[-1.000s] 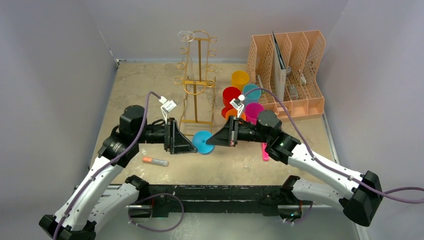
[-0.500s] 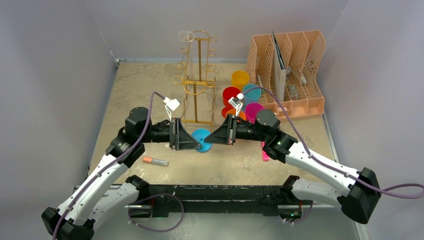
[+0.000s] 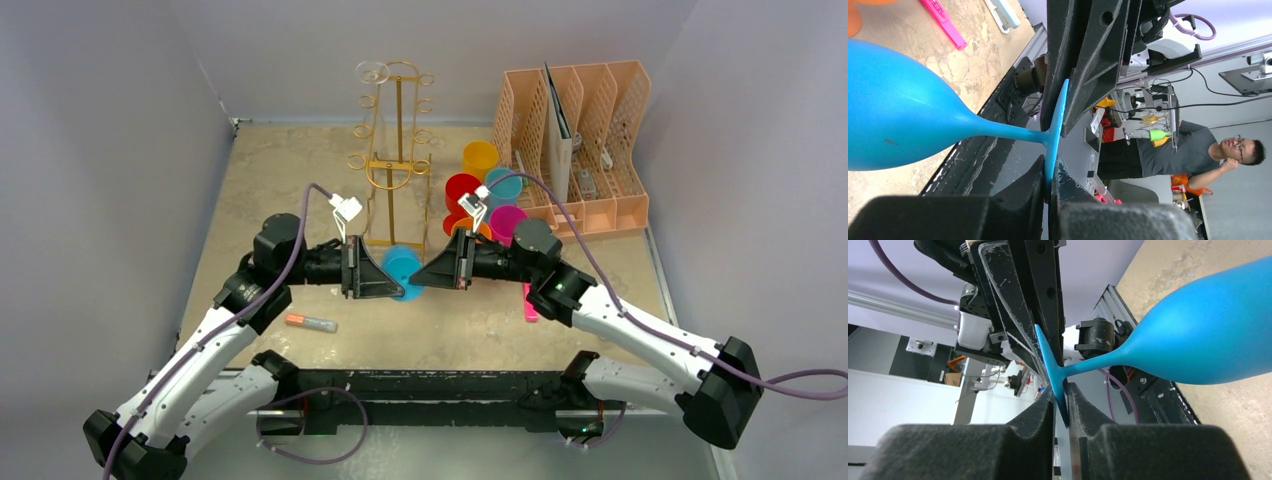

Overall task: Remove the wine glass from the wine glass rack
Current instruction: Place the wine glass at the center of the board.

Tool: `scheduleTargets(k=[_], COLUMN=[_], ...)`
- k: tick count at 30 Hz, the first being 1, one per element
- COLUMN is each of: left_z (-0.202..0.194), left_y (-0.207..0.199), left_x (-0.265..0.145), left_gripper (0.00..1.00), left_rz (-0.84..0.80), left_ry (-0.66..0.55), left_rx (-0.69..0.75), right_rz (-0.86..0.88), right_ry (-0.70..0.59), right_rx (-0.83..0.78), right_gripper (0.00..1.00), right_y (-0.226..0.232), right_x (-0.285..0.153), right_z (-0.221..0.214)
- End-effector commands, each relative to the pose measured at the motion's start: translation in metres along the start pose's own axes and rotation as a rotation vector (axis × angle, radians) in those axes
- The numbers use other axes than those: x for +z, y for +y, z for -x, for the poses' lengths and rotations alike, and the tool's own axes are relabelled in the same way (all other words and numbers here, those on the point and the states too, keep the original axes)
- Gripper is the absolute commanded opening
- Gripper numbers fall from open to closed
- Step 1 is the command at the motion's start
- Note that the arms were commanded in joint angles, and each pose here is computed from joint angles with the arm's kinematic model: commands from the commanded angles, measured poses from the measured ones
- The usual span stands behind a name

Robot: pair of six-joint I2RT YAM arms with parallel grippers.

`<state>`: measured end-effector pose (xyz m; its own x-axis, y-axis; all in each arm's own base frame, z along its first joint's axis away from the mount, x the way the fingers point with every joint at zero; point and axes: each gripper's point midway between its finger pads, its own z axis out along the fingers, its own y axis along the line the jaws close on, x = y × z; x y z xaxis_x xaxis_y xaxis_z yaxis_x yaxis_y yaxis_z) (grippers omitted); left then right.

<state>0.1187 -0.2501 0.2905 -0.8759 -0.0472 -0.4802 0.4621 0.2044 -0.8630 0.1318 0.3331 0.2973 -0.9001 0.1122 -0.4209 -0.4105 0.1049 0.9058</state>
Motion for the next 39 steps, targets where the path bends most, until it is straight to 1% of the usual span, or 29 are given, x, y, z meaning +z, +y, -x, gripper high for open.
scheduleTargets(k=[1,3,7,9,12,15,19,25,31,39], left_z=[0.004,0.001,-0.003,-0.002,-0.002,-0.002,-0.003,-0.009,-0.013,-0.028], left_y=[-0.005,-0.005,-0.006,-0.006,-0.006,-0.007,-0.006,-0.011,-0.019,-0.024], left_x=[-0.001,-0.003,-0.008,-0.011,-0.016,-0.02,-0.024,-0.03,-0.038,-0.038], left_gripper=[0.0,0.0,0.0,0.0,0.0,0.0,0.0,0.0,0.0,0.0], left_rz=[0.001,0.009,0.011,0.022,0.039,0.048,0.054,0.024,-0.005,-0.094], left_ry=[-0.005,0.009,0.012,0.001,-0.018,-0.042,-0.07,-0.088,-0.109,-0.042], left_rx=[0.066,0.081,0.148,0.189,0.242,0.291,0.333,0.441,0.578,0.65], right_rz=[0.06,0.056,0.059,0.046,0.019,-0.039,-0.143,-0.259,-0.291,-0.325], right_ry=[-0.02,-0.024,0.003,-0.007,-0.035,-0.077,-0.135,-0.221,-0.254,-0.255], right_rx=[-0.052,-0.056,-0.072,-0.108,-0.166,-0.234,-0.294,-0.302,-0.299,-0.303], right_gripper=[0.18,0.23,0.43,0.52,0.6,0.66,0.69,0.72,0.73,0.74], right_y=[0.023,0.023,0.03,0.035,0.039,0.038,0.03,0.012,0.006,0.001], right_x=[-0.007,-0.008,-0.011,-0.016,-0.025,-0.037,-0.056,-0.076,-0.084,-0.085], right_z=[0.005,0.006,0.003,0.005,0.008,0.012,0.018,0.023,0.024,0.026])
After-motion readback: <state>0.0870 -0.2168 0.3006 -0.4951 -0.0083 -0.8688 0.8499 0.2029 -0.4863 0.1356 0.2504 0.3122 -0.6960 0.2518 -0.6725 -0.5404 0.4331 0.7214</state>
